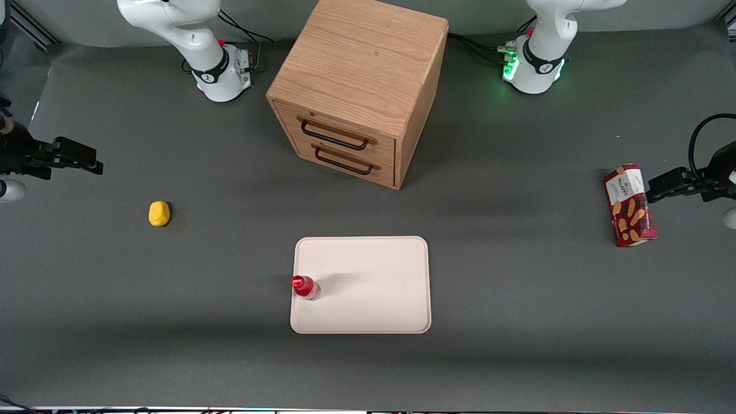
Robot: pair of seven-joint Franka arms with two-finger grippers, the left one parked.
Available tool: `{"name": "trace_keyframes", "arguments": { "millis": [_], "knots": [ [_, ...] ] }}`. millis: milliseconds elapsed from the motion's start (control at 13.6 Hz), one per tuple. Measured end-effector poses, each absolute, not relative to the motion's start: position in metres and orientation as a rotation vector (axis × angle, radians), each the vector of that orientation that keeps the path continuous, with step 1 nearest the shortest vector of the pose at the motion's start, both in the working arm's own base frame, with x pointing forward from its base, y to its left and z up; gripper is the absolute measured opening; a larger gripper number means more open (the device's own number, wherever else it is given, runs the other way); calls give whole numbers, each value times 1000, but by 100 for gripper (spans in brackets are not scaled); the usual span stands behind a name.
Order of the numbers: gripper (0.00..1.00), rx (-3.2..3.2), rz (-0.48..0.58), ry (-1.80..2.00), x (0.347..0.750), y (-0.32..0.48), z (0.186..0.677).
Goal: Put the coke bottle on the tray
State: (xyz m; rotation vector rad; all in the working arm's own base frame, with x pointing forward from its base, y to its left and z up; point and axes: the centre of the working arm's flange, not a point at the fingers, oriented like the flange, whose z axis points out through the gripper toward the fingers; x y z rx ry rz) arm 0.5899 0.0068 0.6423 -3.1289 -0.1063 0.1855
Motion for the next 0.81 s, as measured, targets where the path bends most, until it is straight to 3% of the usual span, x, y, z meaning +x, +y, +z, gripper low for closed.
{"name": "trace_keyframes", "arguments": {
  "millis": [811],
  "knots": [
    [100,-3115,102,-171,585,18,618]
  ]
}}
